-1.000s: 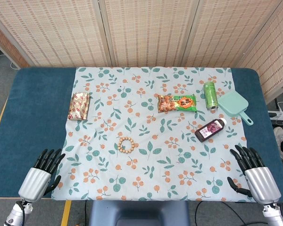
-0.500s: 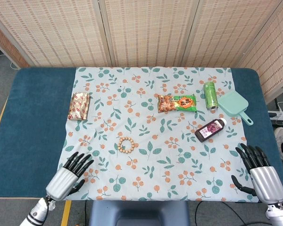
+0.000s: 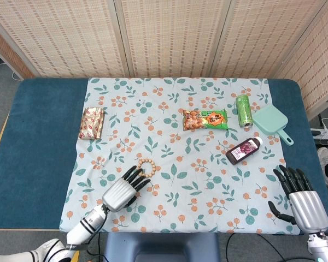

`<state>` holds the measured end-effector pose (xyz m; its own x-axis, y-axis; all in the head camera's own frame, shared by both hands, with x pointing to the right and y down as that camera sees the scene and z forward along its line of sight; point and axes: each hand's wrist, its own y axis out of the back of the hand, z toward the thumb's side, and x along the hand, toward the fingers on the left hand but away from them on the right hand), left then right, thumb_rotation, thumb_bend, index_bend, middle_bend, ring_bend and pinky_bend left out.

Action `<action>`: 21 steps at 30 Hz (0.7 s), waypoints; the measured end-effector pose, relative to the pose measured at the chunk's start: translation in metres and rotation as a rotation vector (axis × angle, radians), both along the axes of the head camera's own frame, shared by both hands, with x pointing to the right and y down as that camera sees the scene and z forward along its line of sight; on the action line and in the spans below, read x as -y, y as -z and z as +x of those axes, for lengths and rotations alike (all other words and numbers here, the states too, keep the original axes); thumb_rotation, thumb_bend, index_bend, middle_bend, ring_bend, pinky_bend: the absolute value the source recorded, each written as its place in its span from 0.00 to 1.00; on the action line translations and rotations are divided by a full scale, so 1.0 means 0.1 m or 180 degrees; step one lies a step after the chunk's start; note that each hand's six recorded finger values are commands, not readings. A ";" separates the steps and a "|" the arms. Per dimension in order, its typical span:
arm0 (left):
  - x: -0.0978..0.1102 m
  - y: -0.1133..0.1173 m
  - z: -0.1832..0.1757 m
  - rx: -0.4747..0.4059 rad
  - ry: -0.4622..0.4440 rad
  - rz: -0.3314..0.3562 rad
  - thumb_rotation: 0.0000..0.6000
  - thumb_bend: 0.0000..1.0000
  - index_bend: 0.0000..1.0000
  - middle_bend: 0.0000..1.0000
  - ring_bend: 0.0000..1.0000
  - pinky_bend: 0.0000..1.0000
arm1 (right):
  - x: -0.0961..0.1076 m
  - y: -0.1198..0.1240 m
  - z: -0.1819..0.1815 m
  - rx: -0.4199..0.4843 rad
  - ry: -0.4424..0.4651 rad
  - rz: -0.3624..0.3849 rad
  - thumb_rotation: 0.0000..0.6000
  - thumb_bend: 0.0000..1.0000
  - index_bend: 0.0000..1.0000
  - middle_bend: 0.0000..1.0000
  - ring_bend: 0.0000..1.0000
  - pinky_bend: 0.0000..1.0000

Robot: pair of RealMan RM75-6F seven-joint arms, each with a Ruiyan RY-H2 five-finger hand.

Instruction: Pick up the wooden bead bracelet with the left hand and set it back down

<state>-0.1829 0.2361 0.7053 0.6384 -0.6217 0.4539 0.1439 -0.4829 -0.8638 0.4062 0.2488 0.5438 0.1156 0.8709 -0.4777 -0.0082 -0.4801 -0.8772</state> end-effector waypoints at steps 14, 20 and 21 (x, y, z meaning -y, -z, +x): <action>0.35 -0.30 0.09 0.0234 0.0163 0.0213 1.00 0.43 0.34 0.25 0.02 0.00 | 0.02 0.00 0.04 -0.0038 -0.0055 -0.0017 0.64 0.32 0.00 0.00 0.00 0.00; 0.32 -0.37 0.11 0.0314 0.0118 0.0236 1.00 0.43 0.34 0.25 0.03 0.00 | 0.00 0.00 0.02 -0.0025 -0.0040 -0.0042 0.65 0.32 0.00 0.00 0.00 0.00; 0.32 -0.40 0.10 0.0342 0.0119 0.0245 1.00 0.43 0.34 0.26 0.04 0.00 | 0.00 0.00 0.02 -0.0023 -0.0040 -0.0045 0.65 0.32 0.00 0.00 0.00 0.00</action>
<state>-0.1726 0.2040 0.7451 0.5644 -0.6797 0.4685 0.2207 -0.4226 -0.8790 0.4085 0.2488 0.5438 0.1011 0.8654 -0.4909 -0.0084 -0.4926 -0.8702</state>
